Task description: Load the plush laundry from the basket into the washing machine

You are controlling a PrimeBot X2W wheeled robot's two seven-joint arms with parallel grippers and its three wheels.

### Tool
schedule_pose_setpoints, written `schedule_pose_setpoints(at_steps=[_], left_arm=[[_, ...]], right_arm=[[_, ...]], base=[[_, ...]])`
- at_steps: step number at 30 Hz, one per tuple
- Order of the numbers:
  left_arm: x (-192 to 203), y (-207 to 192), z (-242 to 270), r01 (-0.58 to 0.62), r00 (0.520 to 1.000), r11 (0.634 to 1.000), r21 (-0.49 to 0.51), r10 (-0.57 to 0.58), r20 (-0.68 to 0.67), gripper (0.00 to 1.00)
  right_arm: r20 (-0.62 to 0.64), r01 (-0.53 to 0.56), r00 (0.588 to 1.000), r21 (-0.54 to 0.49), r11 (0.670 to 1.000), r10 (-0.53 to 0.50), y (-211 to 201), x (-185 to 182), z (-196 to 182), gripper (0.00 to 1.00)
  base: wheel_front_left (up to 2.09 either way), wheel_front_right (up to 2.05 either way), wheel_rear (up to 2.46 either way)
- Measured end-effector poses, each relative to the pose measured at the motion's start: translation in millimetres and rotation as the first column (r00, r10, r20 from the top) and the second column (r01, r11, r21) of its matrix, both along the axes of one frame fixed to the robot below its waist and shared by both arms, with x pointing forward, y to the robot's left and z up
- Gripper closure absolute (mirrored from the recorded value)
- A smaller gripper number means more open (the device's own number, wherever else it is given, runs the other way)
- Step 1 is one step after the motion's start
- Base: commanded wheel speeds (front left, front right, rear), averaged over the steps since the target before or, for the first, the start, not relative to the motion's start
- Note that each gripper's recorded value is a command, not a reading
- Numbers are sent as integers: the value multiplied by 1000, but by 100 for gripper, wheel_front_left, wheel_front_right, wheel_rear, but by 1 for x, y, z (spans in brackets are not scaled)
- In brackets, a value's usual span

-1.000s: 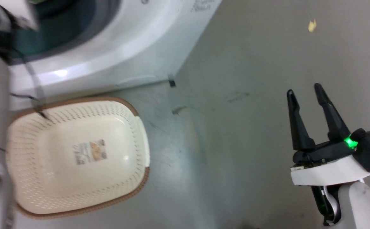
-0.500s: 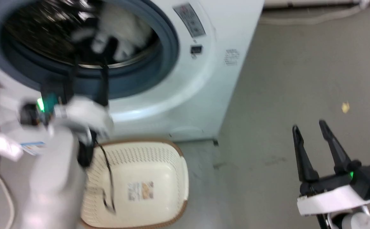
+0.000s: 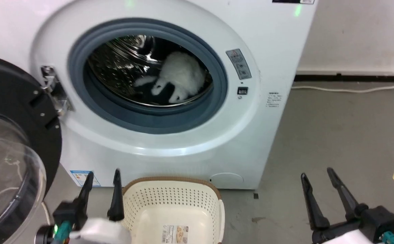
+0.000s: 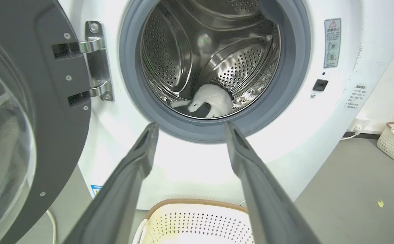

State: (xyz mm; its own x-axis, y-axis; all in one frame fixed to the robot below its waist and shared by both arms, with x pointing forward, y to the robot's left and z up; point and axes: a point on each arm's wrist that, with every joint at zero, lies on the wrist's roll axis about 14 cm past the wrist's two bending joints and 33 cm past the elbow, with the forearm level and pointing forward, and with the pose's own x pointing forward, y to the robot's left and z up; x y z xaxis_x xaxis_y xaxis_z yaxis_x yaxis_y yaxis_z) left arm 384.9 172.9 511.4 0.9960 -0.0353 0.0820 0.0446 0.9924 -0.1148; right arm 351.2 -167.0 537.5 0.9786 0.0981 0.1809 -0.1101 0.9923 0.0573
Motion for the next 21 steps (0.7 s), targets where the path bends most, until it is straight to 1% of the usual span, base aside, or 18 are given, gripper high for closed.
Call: schedule_pose_setpoints(at_steps=[5, 8, 11, 21], left_arm=[[-24, 7, -3, -45, 999, 998, -33, 45, -4, 0], [-32, 7, -9, -50, 999, 998, -29, 50, -22, 0], [-36, 7, -14, -55, 998, 998, -38, 53, -35, 0], [-40, 7, -27, -42, 997, 999, -14, 41, -72, 0]], right_arm=[[-8, -22, 1000, 1, 1000, 22, 7, -5, -3, 0], [-9, -25, 1000, 1, 1000, 25, 8, -6, -3, 0], [-15, -28, 1000, 2, 1000, 28, 9, -8, -5, 0], [-40, -30, 999, -2, 1000, 30, 10, -10, -13, 0]], base=[[0, 0, 0], [0, 0, 0], [0, 0, 0], [0, 0, 0]])
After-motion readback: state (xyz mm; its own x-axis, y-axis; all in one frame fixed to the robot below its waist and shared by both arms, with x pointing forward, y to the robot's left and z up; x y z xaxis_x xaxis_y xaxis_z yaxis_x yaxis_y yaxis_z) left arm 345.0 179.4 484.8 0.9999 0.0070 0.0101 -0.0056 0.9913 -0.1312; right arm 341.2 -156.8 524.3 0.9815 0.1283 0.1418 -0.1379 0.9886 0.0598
